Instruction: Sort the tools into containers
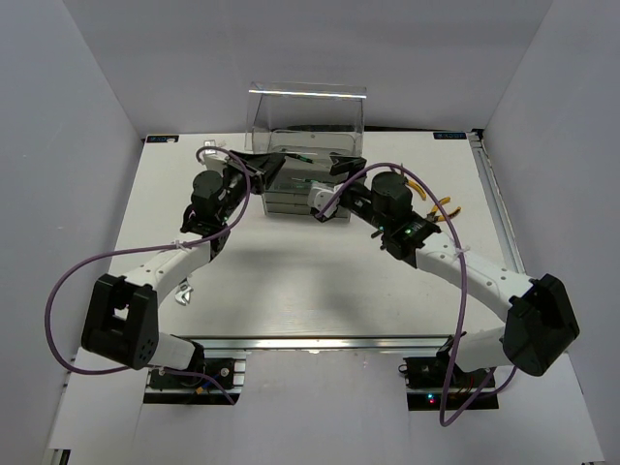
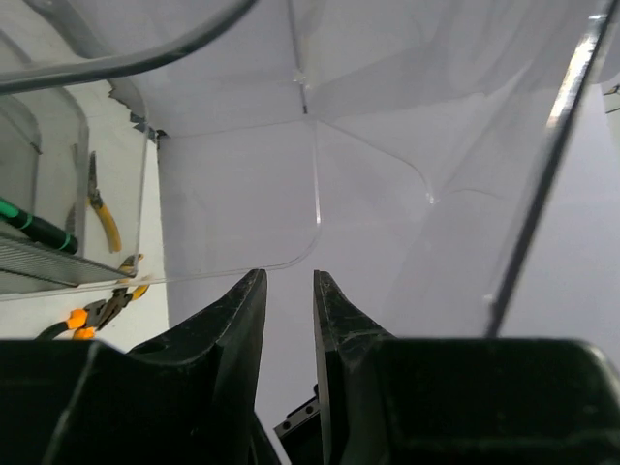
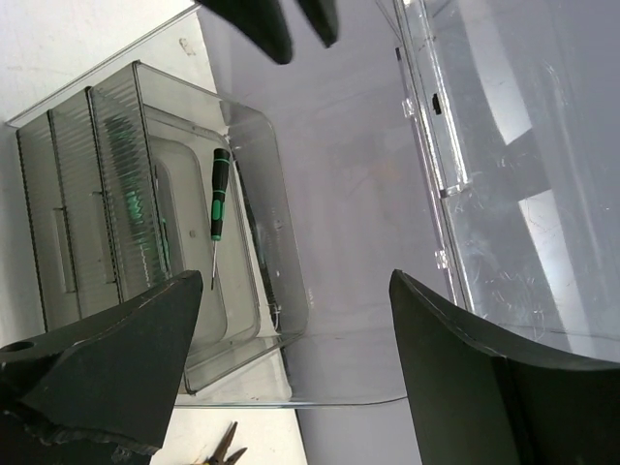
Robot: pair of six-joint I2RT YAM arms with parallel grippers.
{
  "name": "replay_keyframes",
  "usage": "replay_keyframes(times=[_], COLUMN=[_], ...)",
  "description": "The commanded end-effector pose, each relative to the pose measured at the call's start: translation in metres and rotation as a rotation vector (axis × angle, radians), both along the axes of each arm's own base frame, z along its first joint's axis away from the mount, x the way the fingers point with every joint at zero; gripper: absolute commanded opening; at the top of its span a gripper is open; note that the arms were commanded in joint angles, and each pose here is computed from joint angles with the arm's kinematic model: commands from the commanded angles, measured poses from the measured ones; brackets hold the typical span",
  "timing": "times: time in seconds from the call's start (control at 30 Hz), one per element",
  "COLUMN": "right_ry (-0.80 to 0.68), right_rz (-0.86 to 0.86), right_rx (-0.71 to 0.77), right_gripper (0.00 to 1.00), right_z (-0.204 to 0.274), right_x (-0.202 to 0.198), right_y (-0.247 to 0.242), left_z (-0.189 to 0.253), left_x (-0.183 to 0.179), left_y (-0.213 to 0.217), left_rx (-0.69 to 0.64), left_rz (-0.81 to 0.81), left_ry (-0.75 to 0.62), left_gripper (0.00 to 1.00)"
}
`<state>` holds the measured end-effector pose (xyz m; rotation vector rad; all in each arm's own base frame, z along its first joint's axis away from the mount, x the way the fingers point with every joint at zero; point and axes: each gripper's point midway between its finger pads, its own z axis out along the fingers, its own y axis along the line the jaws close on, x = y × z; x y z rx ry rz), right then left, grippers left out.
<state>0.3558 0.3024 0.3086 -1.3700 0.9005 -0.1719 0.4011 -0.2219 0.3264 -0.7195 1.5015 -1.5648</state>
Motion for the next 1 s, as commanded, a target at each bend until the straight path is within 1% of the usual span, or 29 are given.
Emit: replay_keyframes(times=[0.0,0.13,0.2,0.23,0.27,0.33,0.37,0.47,0.6,0.67,0.7,0.73,0.77,0.8,0.83,0.87,0.9,0.93,0.97], right_ry=[-0.085,-0.051,-0.015,-0.01,0.079,0.16,0.25,0.371,0.449,0.517,0.56,0.618,0.716,0.797,0.875,0.94,1.038,1.09,1.127], right_rz=[-0.002,0.0,0.064,0.1,0.194,0.292,0.36,0.425,0.42,0.395,0.363,0.373,0.35,0.307,0.364,0.373,0.349,0.402,0.407], right_rx=[0.062,0.036,-0.01,-0.063,-0.145,-0.234,-0.281,-0.313,-0.336,-0.308,-0.279,-0.237,-0.173,-0.12,-0.057,-0.014,0.028,0.069,0.092], right_gripper=[0.85,0.85,0.86,0.88,0.88,0.89,0.89,0.87,0.84,0.84,0.84,0.84,0.84,0.83,0.83,0.82,0.77,0.75,0.71], right_z=[0.032,0.02,0.011,0.002,-0.027,-0.048,-0.069,-0.095,-0.118,-0.123,-0.125,-0.123,-0.118,-0.118,-0.111,-0.108,-0.111,-0.105,-0.104], right_x=[-0.005,-0.006,-0.017,-0.024,-0.041,-0.063,-0.082,-0.105,-0.113,-0.113,-0.106,-0.106,-0.1,-0.088,-0.091,-0.081,-0.077,-0.079,-0.071], right_y=[-0.003,-0.004,0.001,0.002,0.007,0.007,0.005,0.0,-0.008,-0.011,-0.016,-0.015,-0.014,-0.028,-0.027,-0.028,-0.044,-0.045,-0.048], left_z=[0.0,-0.016,-0.023,-0.027,-0.033,-0.043,-0.048,-0.065,-0.087,-0.094,-0.099,-0.102,-0.105,-0.112,-0.115,-0.118,-0.121,-0.127,-0.13], left_x=[-0.009,-0.015,-0.021,-0.023,-0.029,-0.036,-0.038,-0.052,-0.064,-0.065,-0.064,-0.064,-0.063,-0.059,-0.058,-0.056,-0.053,-0.046,-0.044], left_y=[0.003,0.006,0.009,0.01,0.013,0.016,0.02,0.03,0.039,0.04,0.039,0.038,0.037,0.034,0.03,0.028,0.025,0.022,0.019], left_rx=[0.008,0.021,0.038,0.048,0.058,0.066,0.069,0.08,0.095,0.103,0.113,0.119,0.124,0.145,0.154,0.164,0.186,0.196,0.207], left_rz=[-0.006,-0.007,-0.007,-0.007,-0.005,-0.002,0.004,0.025,0.045,0.045,0.042,0.034,0.026,0.016,-0.007,-0.017,-0.03,-0.037,-0.055], left_ry=[-0.009,0.022,0.027,0.03,0.036,0.054,0.065,0.095,0.14,0.154,0.163,0.168,0.175,0.187,0.193,0.197,0.194,0.208,0.205], left_gripper=[0.37,0.37,0.37,0.37,0.37,0.37,0.37,0.37,0.37,0.37,0.37,0.37,0.37,0.37,0.37,0.38,0.38,0.38,0.38])
